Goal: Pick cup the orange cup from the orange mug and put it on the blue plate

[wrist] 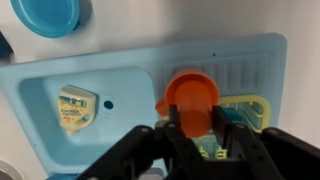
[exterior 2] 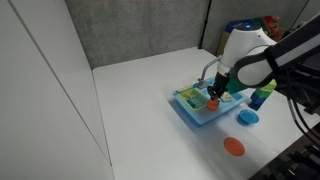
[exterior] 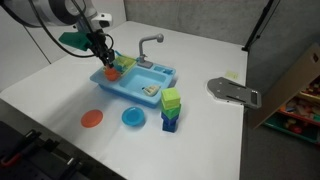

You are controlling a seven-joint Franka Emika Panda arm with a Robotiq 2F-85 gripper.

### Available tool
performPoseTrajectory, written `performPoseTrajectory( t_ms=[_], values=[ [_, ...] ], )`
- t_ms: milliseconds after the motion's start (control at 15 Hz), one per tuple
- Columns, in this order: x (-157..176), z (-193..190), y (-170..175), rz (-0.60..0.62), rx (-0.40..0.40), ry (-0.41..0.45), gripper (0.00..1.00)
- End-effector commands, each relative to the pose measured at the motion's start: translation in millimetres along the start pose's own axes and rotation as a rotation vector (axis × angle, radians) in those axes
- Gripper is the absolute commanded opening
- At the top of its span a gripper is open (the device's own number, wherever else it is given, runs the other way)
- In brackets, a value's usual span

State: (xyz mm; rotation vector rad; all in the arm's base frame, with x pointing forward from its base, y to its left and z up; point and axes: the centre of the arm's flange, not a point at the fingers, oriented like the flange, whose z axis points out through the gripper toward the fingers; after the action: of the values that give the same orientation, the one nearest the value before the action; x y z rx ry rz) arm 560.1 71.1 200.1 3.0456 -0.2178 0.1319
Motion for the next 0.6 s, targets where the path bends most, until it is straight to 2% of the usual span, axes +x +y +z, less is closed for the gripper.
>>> performPoseTrajectory(
  t_ms=[0,267,533],
  values=[
    [0.4,-36.2,3.1,-0.020,0.019,0.021,0.12],
    [2.0,-64.0,14.2,-0.018,0.014,0.044,0.12],
    [8.5,-79.5,44.0,0.030,-0.022,0.060,0.12]
  ],
)
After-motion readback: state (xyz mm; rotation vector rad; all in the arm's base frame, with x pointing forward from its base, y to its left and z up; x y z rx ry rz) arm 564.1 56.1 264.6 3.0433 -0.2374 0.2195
